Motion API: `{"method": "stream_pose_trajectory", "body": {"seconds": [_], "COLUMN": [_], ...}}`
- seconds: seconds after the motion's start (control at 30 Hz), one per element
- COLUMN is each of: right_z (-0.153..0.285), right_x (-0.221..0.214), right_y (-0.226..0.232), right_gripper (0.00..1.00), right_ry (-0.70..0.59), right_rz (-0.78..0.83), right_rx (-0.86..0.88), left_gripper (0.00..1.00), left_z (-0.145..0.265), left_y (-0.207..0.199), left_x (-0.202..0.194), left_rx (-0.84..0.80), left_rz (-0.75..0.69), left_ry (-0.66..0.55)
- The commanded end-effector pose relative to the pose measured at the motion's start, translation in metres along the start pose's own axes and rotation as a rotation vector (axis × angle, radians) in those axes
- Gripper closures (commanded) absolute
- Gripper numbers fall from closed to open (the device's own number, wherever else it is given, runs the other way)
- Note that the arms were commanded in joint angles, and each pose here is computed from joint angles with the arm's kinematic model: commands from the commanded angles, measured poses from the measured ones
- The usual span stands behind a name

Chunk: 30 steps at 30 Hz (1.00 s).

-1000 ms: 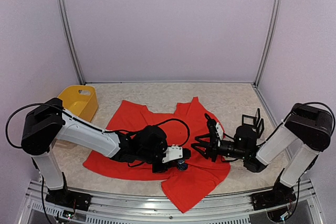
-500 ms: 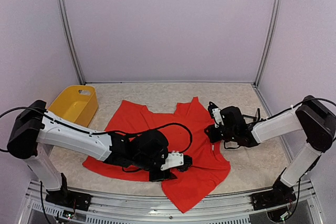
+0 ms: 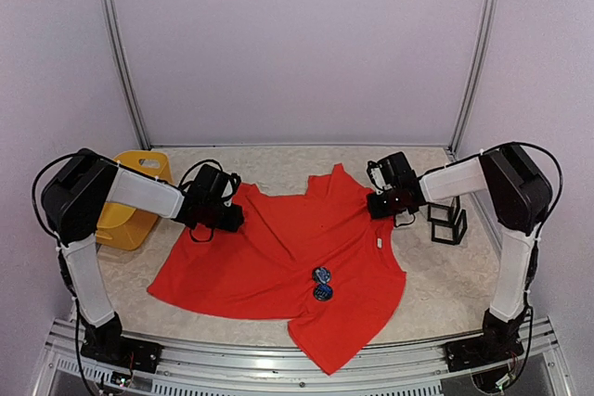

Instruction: Pin the brooch onto the clothing

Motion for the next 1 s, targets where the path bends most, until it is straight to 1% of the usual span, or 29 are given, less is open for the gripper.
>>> {"method": "stream_pose_trajectory", "body": {"seconds": [0.0,0.13,0.23,0.33,0.4,0.47,0.57,0.67,0.73,0.83,0.9,0.97], "right_z": [-0.034,-0.062,-0.071,-0.054,-0.036,-0.015,0.017,0.039,0.050,0.063,0.067,0.068], "right_x": [-0.005,0.038,0.074,0.110,0.121,0.122,0.109,0.077,0.052,0.014,-0.013,-0.043], "right_y": [-0.037,-0.061,-0.061,-0.053,-0.048,-0.042,-0.025,-0.005,0.010,0.040,0.053,0.061], "right_gripper": [0.89,0.90,0.90,0.90,0.90,0.90,0.90,0.90,0.94,0.99,1.00,1.00], "right_ry": [0.144,0.126,0.093,0.029,-0.005,-0.021,-0.036,-0.006,0.024,0.075,0.126,0.193], "right_rz": [0.037,0.059,0.104,0.131,0.147,0.161,0.193,0.198,0.178,0.164,0.151,0.129], "right_rx": [-0.051,-0.074,-0.052,-0.026,-0.036,-0.057,-0.064,-0.025,0.024,0.105,0.125,0.156], "left_gripper": [0.65,0.65,0.64,0.64,0.63,0.63,0.64,0.64,0.64,0.64,0.64,0.65], "left_z": [-0.015,-0.031,-0.035,-0.031,-0.021,-0.012,0.001,0.018,0.031,0.038,0.038,0.031], "left_y": [0.032,0.053,0.064,0.068,0.072,0.078,0.078,0.065,0.053,0.029,0.021,0.020], "left_x": [0.046,0.064,0.072,0.077,0.082,0.083,0.079,0.071,0.066,0.048,0.034,0.016], "left_rx": [0.102,0.146,0.168,0.181,0.205,0.234,0.221,0.181,0.163,0.124,0.094,0.066], "left_rz": [0.140,0.166,0.173,0.170,0.166,0.172,0.207,0.231,0.233,0.212,0.234,0.280], "left_ry": [-0.088,-0.113,-0.135,-0.155,-0.182,-0.189,-0.199,-0.225,-0.242,-0.235,-0.219,-0.186]}}
Point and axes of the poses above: each gripper's point midway between its finger pads, its own z axis back along the fingers, its own y axis along the line the jaws close on, x = y × z, the point moved 1 cm from there along z, back along the fingers, and after that the axes turned 4 degrees about z, right-handed, at the moved point
